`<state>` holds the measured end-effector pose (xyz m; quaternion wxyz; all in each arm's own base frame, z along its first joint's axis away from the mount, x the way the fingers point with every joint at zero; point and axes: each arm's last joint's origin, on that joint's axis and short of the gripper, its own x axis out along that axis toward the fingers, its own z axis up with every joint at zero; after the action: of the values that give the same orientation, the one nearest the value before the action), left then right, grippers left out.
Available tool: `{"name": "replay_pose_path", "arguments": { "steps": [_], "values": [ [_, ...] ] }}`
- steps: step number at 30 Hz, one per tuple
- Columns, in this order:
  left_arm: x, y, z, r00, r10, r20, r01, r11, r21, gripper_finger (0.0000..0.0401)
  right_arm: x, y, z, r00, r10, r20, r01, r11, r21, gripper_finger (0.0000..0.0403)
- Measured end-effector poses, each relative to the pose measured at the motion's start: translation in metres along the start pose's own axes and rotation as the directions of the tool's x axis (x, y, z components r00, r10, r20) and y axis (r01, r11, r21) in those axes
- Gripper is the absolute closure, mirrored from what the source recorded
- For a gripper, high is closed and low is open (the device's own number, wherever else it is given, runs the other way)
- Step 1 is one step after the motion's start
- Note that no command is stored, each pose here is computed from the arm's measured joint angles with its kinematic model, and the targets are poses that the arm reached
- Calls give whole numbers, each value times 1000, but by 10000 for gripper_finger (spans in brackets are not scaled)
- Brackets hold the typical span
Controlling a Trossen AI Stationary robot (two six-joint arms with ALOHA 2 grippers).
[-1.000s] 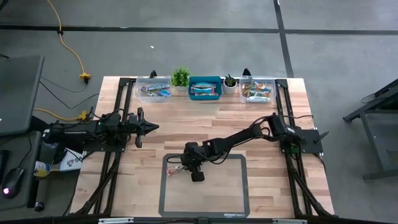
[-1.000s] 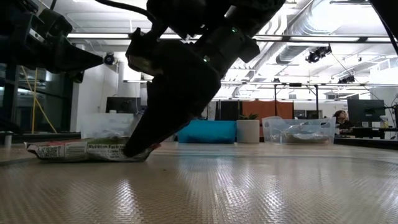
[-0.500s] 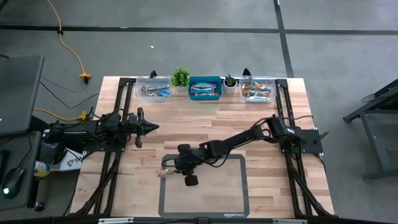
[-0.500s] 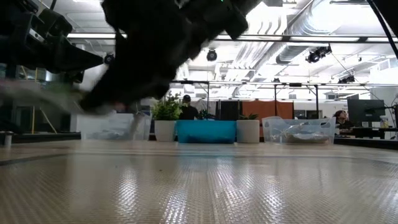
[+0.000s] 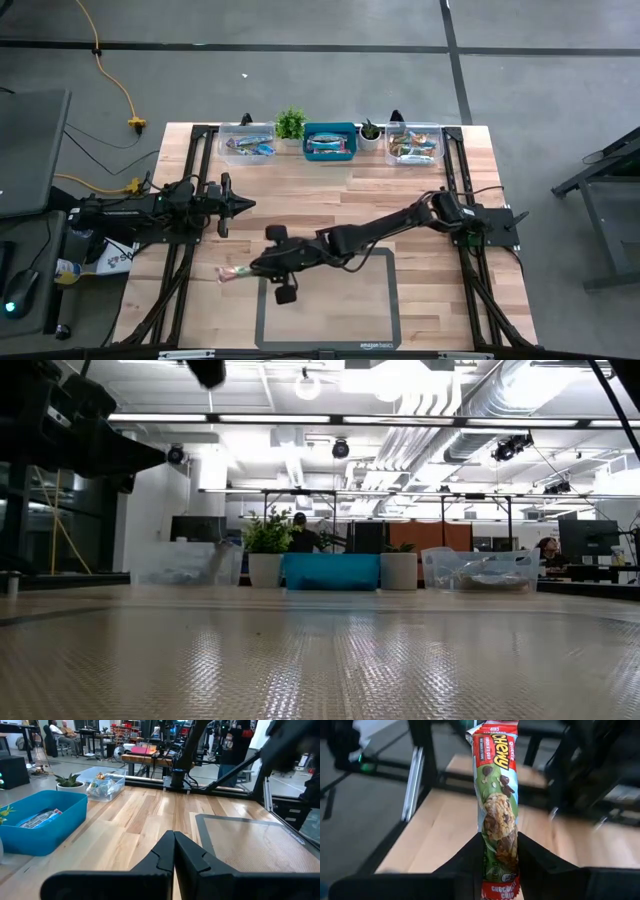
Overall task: Pick and place Granola Bars by type
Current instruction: Put the red granola bar into the blue bin
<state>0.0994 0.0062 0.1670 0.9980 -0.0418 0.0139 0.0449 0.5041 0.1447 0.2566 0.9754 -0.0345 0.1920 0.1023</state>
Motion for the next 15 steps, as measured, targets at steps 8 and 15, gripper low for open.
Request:
{"name": "replay_pose_path", "arguments": {
  "steps": [8,15],
  "values": [
    [0,0,0,1000,0,0,0,1000,0,400,-17,-5,56,970,-109,218,103,994,40,323],
    [0,0,0,1000,0,0,0,1000,0,400,-36,-6,96,906,-125,404,102,992,78,323]
  ]
}}
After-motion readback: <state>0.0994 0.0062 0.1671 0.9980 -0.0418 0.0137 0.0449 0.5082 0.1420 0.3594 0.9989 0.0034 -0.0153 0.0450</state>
